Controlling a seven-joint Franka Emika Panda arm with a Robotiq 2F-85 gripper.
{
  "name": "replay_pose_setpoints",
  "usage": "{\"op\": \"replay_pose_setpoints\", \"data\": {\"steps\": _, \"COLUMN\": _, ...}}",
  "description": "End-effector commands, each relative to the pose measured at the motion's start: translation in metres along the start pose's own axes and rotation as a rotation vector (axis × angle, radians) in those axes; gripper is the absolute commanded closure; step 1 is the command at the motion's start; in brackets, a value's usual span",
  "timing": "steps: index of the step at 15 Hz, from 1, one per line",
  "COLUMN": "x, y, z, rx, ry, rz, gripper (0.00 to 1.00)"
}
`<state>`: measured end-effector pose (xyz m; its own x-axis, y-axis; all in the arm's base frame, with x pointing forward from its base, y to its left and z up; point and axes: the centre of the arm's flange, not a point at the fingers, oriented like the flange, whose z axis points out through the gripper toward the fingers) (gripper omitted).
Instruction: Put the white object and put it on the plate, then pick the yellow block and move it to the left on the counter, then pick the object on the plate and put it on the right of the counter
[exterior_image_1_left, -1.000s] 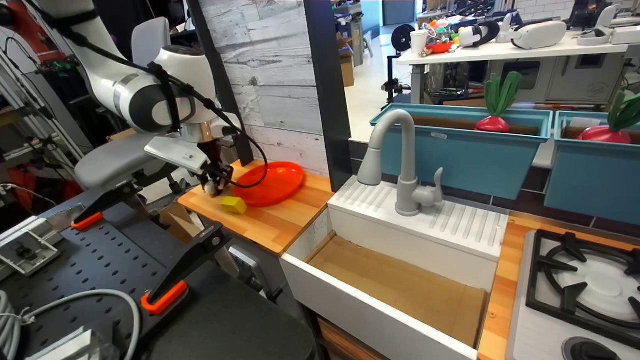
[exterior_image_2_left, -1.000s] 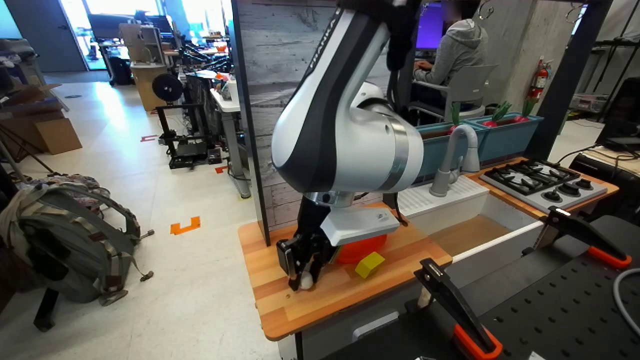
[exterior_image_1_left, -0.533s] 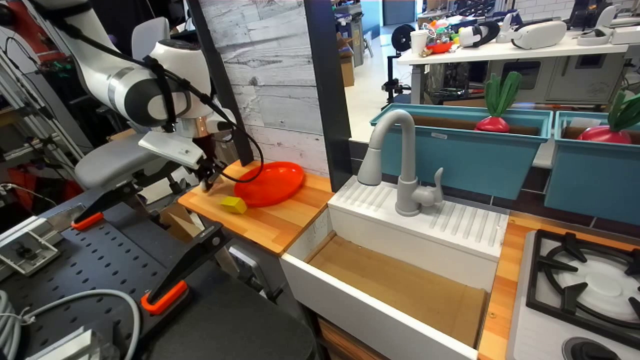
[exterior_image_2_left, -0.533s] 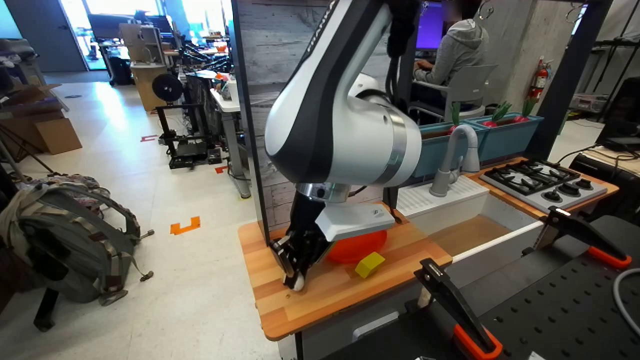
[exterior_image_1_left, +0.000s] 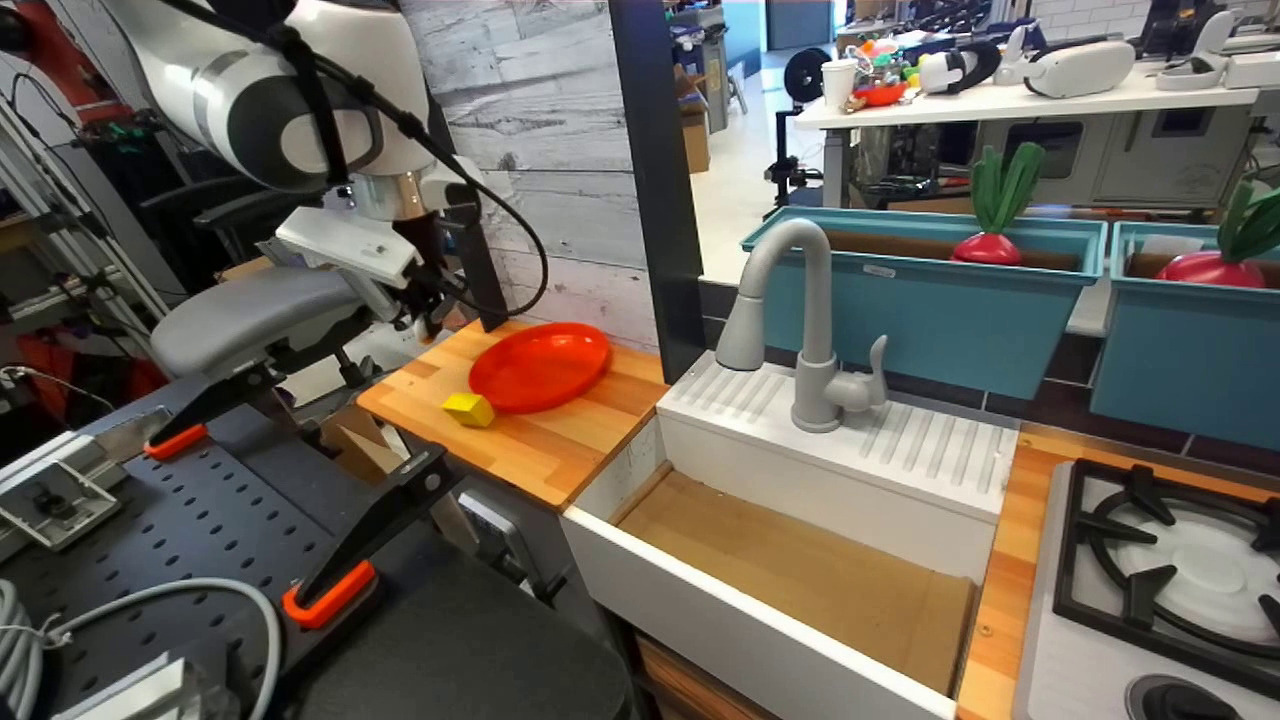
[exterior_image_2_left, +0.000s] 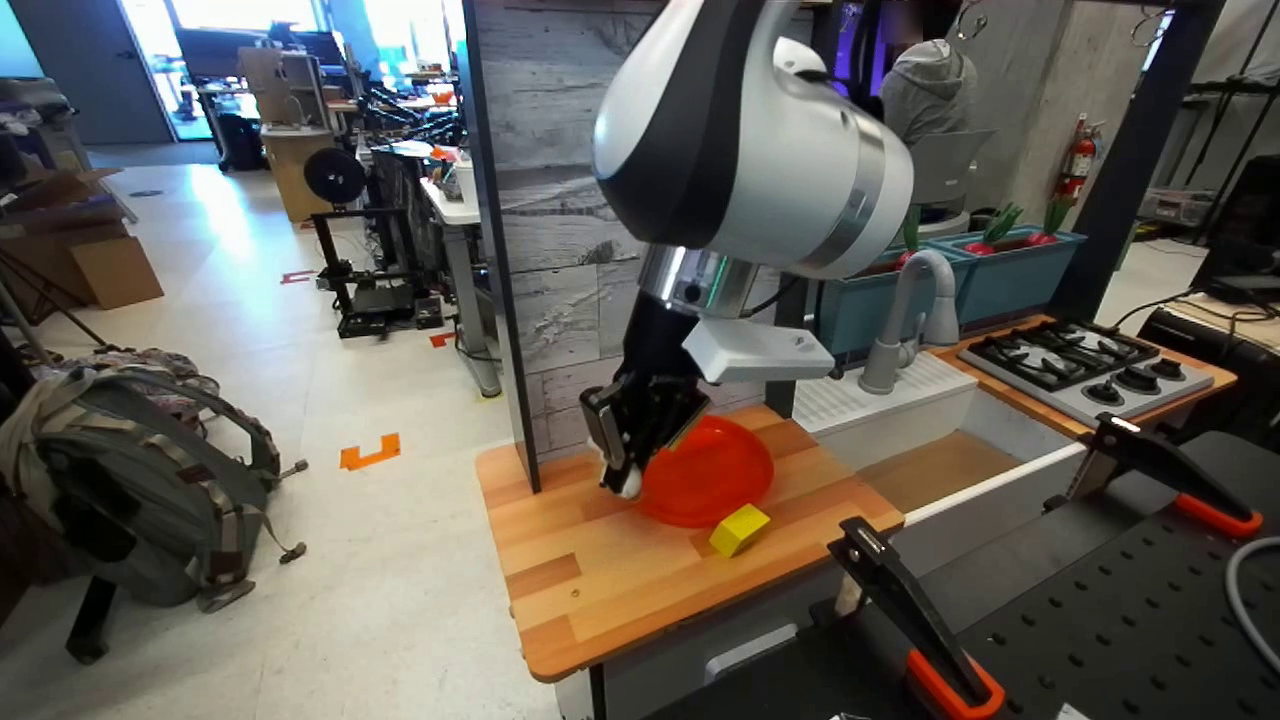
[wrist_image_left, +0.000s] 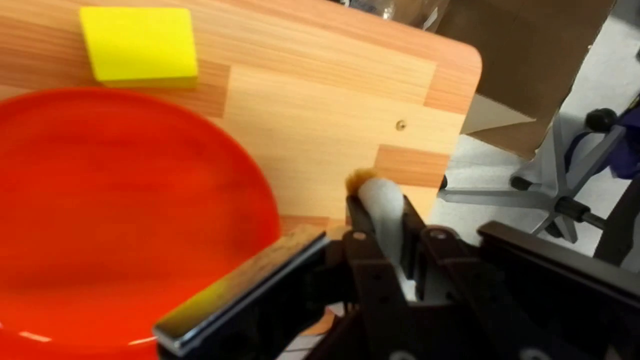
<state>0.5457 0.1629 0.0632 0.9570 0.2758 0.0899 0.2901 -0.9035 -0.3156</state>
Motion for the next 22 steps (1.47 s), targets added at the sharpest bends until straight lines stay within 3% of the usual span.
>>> {"op": "replay_pose_setpoints", "data": {"steps": 1, "x": 0.004, "y": 0.04, "z": -0.03, "rx": -0.027, "ry": 0.028, "rz": 0.064, "gripper": 0.96}}
{"op": "replay_pose_setpoints", "data": {"steps": 10, "x": 0.014, "y": 0.108, "z": -0.023, "rx": -0.104, "ry": 0.005, "rz": 0.215, "gripper": 0.96}}
{"op": "replay_pose_setpoints", "data": {"steps": 21, "x": 0.026, "y": 0.107, "z": 0.018, "rx": -0.174, "ry": -0.079, "rz": 0.26, "gripper": 0.96}}
{"op": "replay_pose_setpoints", "data": {"steps": 22, "x": 0.026, "y": 0.106, "z": 0.02, "rx": -0.175, "ry": -0.084, "rz": 0.261, "gripper": 0.59}}
